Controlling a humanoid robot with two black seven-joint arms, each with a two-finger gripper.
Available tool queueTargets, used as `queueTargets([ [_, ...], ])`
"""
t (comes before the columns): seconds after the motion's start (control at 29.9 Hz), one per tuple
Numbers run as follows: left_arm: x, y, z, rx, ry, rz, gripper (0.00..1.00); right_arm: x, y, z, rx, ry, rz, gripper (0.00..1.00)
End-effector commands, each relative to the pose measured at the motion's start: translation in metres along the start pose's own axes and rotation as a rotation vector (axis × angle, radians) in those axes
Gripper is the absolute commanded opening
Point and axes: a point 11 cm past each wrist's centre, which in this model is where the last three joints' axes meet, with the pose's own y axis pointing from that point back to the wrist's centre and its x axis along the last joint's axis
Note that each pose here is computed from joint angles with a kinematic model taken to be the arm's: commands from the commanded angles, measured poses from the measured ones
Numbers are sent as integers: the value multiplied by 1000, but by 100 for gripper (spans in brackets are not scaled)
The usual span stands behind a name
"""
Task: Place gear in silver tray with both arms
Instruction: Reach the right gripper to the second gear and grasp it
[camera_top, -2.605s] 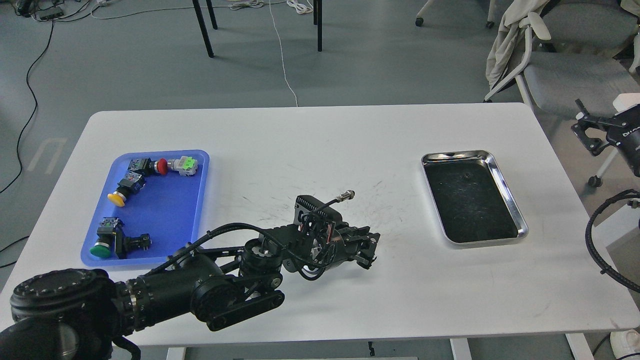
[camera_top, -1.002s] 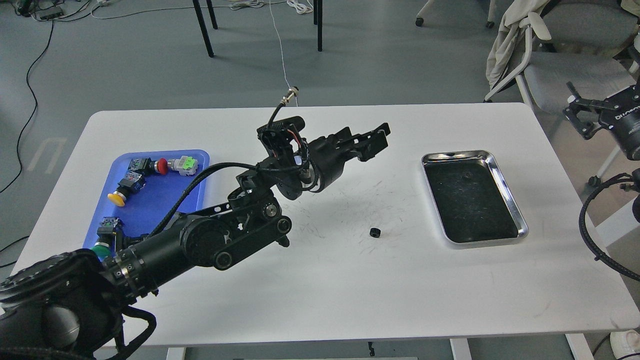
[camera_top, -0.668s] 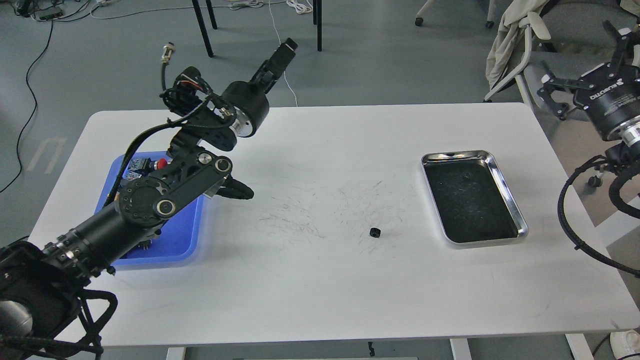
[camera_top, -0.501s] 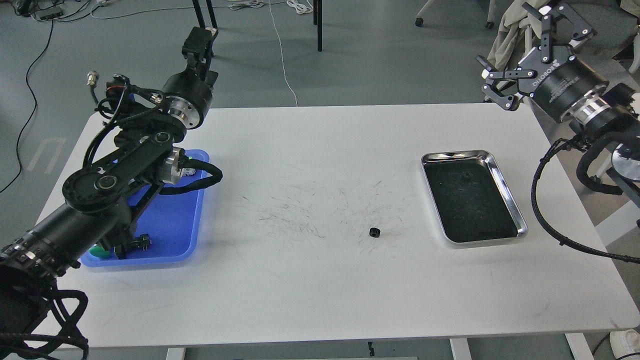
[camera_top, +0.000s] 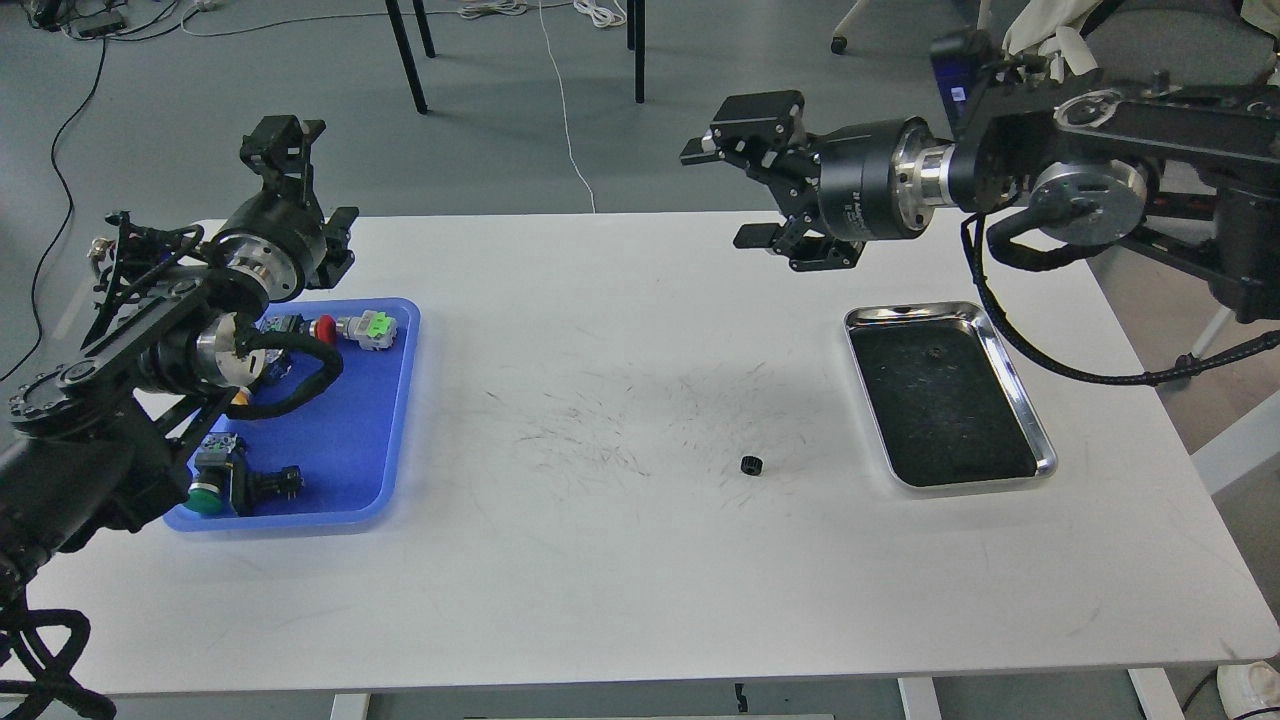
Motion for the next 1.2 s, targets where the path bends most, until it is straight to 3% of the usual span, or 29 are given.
queueTargets([
  [0.0, 5, 3, 3, -23, -12, 3, 98, -35, -23, -1, -148, 274, -114, 97],
  [0.13, 7, 4, 2, -26, -12, 8, 98, -67, -38, 19, -317, 532, -279, 97],
  [0.3, 10, 4, 4, -35, -17, 12, 98, -86, -63, 46, -393, 678, -364, 97],
  [0.63, 9, 5, 7, -43, -17, 10, 98, -85, -83, 89, -482, 754, -378, 95],
  [0.8, 8, 5, 8, -45, -17, 8, 98, -84, -93, 105, -500, 760, -362, 89],
  [1.17, 3, 4, 9, -49, -16, -6, 98, -97, -104, 105, -487, 778, -384, 79],
])
